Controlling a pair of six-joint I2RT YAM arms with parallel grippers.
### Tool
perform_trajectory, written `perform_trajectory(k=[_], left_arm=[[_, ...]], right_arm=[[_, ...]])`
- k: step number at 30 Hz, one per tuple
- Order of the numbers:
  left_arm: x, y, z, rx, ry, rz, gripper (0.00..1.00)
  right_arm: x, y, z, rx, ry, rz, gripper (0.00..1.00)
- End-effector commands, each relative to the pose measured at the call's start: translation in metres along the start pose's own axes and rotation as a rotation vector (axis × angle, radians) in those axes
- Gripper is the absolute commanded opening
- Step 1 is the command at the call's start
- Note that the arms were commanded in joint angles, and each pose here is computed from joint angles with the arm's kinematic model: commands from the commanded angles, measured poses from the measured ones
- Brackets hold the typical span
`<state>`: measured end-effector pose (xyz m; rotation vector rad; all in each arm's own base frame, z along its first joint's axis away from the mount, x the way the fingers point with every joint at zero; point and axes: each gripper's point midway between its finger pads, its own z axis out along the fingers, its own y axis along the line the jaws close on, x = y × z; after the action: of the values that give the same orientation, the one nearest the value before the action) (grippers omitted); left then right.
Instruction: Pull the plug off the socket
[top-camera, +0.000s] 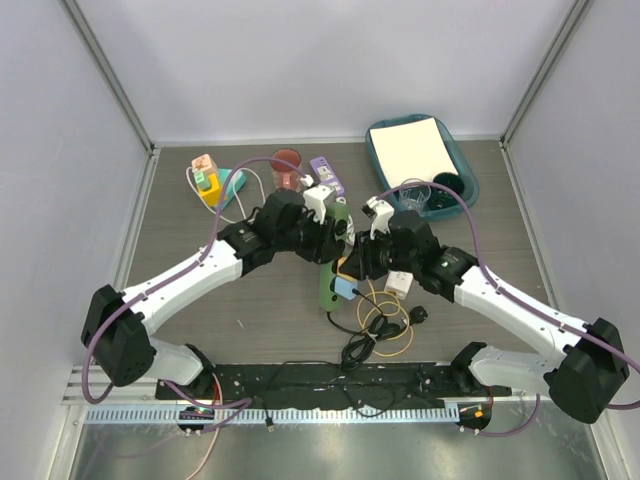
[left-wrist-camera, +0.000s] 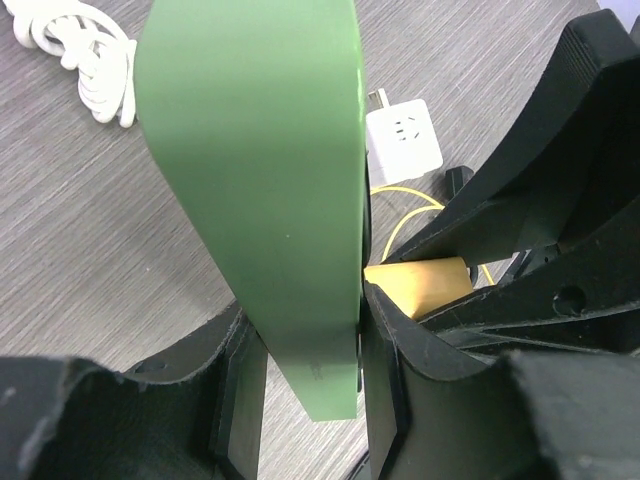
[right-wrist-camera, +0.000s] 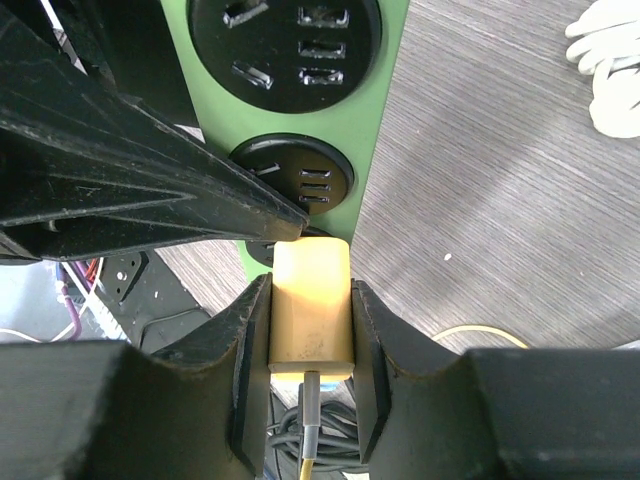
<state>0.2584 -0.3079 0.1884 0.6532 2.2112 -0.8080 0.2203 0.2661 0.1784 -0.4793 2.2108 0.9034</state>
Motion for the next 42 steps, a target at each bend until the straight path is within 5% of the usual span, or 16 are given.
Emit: perform_trajectory(k=[1,19,26,33,42], left_arm=[[0.049,0.112,-0.023,-0.455,0.189,0.127,0.0],[0.058,0.117,-0.025,-0.492,0.225,0.09,0.0],[0.047,0.104,-0.025,-0.425,0.16,0.087,0.0],[0.036,0.107,-0.032,-0.464,0.121,0.088,0.0],[0.011,0.104,-0.055,-0.498,-0.02,0.08,0.0]], right_arm=[[-0.046,0.048,-0.042,-0.187,-0.158,-0.099,0.01],[-0.062,0.024,-0.039,-0.025,-0.163,-0.108,0.01],[-0.07,-0.05,-0.051,0.325,-0.232,0.016,0.01],[-0.062,-0.122,-0.044,0.485,-0.211,0.167,0.01],[-0.066,-0.14,0.011,0.305,-0.247,0.263,0.04]])
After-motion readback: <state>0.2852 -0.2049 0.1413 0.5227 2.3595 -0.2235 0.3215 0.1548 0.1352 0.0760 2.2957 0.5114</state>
